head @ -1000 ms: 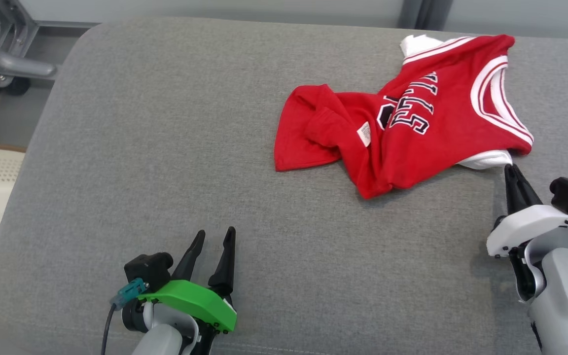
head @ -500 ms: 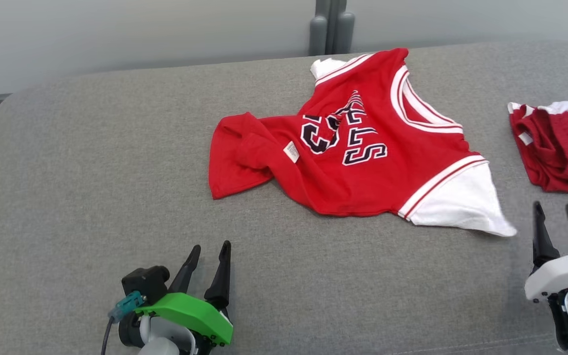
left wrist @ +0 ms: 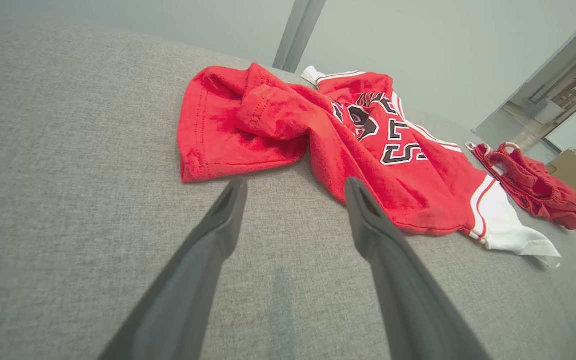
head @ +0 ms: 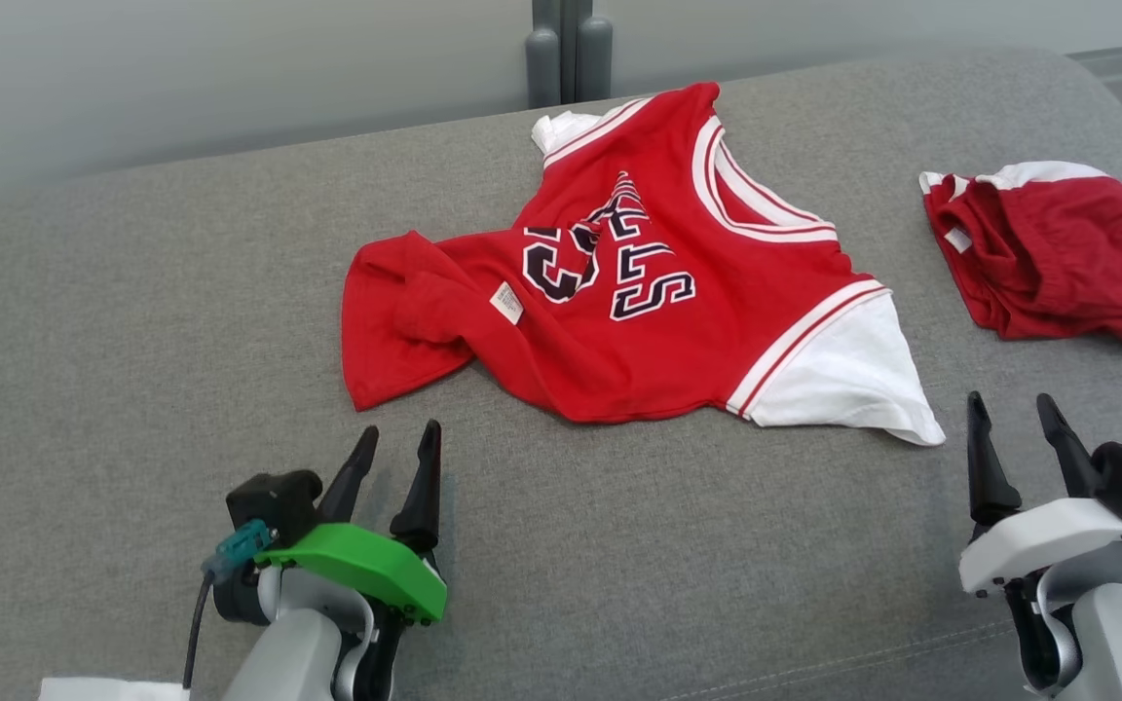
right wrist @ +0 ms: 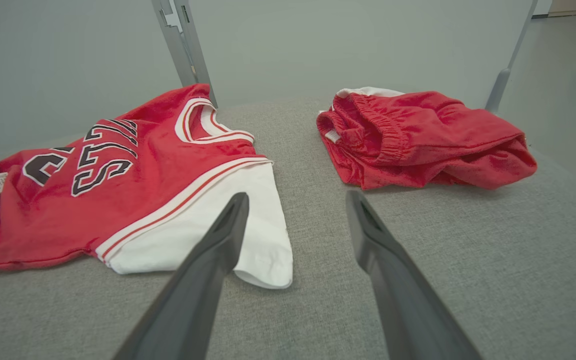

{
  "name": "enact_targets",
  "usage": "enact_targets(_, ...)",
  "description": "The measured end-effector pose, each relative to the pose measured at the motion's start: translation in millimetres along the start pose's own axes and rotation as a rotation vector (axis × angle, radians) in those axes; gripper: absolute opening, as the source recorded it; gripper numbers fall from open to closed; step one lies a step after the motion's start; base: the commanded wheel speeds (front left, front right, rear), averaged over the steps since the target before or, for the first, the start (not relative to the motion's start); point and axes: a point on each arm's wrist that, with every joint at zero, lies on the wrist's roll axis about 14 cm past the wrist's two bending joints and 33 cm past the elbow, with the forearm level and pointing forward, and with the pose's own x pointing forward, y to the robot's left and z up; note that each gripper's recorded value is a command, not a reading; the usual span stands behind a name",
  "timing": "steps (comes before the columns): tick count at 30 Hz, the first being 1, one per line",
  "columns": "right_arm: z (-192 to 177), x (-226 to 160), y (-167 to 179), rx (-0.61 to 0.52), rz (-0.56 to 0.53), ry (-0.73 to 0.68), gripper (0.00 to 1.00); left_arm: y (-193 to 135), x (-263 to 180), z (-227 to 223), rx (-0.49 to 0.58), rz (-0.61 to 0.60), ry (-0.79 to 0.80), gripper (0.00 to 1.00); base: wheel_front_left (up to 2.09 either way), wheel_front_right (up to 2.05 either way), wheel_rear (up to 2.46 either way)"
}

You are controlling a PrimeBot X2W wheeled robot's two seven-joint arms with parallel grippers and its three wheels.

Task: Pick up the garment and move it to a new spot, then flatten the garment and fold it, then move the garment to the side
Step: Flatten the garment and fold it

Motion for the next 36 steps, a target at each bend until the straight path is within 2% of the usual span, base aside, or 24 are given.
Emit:
enact_targets(9,-17.3,14.1,18.7,0.000,0.043,0.051,1.00,2.8,51.8,12.6,0.085,-0.025,0.004,1.00,0.00,0.00,0.00)
enact_targets(20,-35.8,11.0,-4.4,-0.006,-0.026,0.109,1.00,12.7,106.3,11.7,0.153,-0.036,0.047,1.00,0.00,0.00,0.00)
enact_targets(27,-42.6,7.5,-16.0,-0.013,-0.061,0.130,1.00,28.0,117.3,-3.1,0.153,-0.007,0.097,1.00,0.00,0.00,0.00)
enact_targets(28,-43.3,7.4,-17.2,-0.014,-0.065,0.133,1.00,26.8,118.6,-5.9,0.153,-0.011,0.104,0.94,0.00,0.00,0.00)
enact_targets(29,-44.0,7.4,-18.3,-0.014,-0.069,0.135,1.00,24.6,119.3,-8.8,0.152,-0.018,0.111,0.61,0.00,0.00,0.00)
enact_targets(30,-44.3,8.0,-18.7,-0.014,-0.071,0.135,1.00,21.5,119.2,-11.7,0.148,-0.026,0.118,0.40,0.00,0.00,0.00)
enact_targets(31,-44.5,9.0,-17.8,-0.011,-0.070,0.135,1.00,18.6,118.7,-13.9,0.144,-0.033,0.122,0.00,0.00,0.00,0.00)
enact_targets(36,-43.7,16.2,-8.2,-0.001,-0.047,0.127,1.00,12.9,115.2,-9.8,0.147,-0.058,0.114,0.00,0.00,0.00,0.00)
